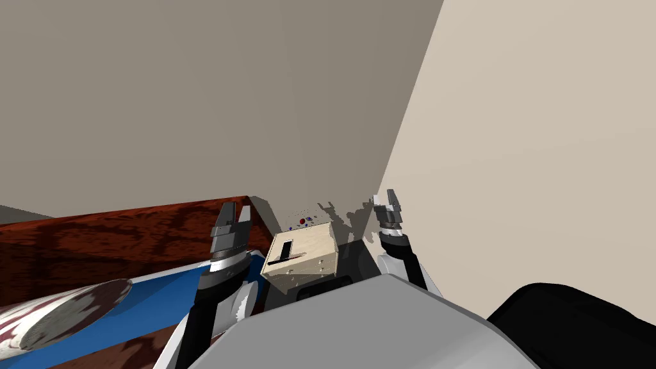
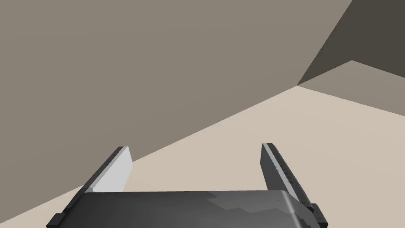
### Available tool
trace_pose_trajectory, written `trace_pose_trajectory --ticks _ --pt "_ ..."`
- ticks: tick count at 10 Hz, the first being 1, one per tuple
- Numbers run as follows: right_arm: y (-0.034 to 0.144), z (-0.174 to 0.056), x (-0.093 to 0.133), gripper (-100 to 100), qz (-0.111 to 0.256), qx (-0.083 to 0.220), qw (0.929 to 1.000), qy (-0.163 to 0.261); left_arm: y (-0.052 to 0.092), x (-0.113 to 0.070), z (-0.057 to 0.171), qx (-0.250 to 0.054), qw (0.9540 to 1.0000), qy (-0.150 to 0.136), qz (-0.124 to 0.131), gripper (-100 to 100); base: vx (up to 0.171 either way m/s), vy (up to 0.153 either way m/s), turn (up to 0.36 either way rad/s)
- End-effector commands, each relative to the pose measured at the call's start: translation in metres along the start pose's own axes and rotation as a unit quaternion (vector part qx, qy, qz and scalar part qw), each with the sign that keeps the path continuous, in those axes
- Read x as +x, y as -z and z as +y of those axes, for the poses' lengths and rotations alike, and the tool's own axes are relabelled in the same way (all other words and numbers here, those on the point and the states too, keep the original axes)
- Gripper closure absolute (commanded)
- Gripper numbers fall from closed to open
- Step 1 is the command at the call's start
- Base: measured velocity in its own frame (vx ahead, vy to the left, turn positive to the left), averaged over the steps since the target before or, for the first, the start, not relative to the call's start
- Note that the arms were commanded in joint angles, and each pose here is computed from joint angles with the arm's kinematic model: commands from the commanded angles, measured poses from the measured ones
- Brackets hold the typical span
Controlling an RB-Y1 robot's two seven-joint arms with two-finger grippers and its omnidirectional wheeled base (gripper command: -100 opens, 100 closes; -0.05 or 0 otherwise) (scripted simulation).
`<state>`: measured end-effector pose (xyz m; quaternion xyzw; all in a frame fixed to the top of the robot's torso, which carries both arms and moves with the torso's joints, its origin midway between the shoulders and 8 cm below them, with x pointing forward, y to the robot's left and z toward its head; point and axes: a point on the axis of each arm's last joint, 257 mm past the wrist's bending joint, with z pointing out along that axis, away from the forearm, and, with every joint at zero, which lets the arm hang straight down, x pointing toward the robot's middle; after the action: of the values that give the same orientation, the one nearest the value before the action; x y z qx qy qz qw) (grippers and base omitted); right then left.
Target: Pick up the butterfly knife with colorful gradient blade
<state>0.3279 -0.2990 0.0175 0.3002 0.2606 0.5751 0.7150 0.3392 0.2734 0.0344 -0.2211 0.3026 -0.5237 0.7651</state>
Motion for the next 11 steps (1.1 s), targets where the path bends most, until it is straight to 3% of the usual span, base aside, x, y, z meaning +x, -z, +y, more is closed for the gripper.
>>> trace_pose_trajectory --ticks 1,4,7,9,10,11 --pt "0.0 0.0 0.0 0 0.0 0.0 1.0 0.0 0.001 0.004 0.017 -0.02 0.9998 -0.001 0.009 -100 -0.009 0.013 -0.04" --pt "0.0 0.0 0.0 0 0.0 0.0 1.0 0.0 0.007 0.011 0.058 -0.07 0.9972 -0.004 0.027 -100 -0.023 0.032 -0.058" --pt "0.0 0.0 0.0 0 0.0 0.0 1.0 0.0 0.01 0.013 0.076 -0.092 0.9952 -0.005 0.033 -100 -0.012 0.021 -0.031" --pt "0.0 0.0 0.0 0 0.0 0.0 1.0 0.0 0.015 0.017 0.112 -0.134 0.99 -0.008 0.044 -100 -0.017 0.025 -0.075" --pt "0.0 0.0 0.0 0 0.0 0.0 1.0 0.0 0.018 0.018 0.118 -0.143 0.9886 -0.008 0.046 -100 -0.018 0.028 -0.032" --pt "0.0 0.0 0.0 0 0.0 0.0 1.0 0.0 0.024 0.019 0.141 -0.171 0.9838 -0.01 0.051 -100 -0.016 0.026 -0.058"
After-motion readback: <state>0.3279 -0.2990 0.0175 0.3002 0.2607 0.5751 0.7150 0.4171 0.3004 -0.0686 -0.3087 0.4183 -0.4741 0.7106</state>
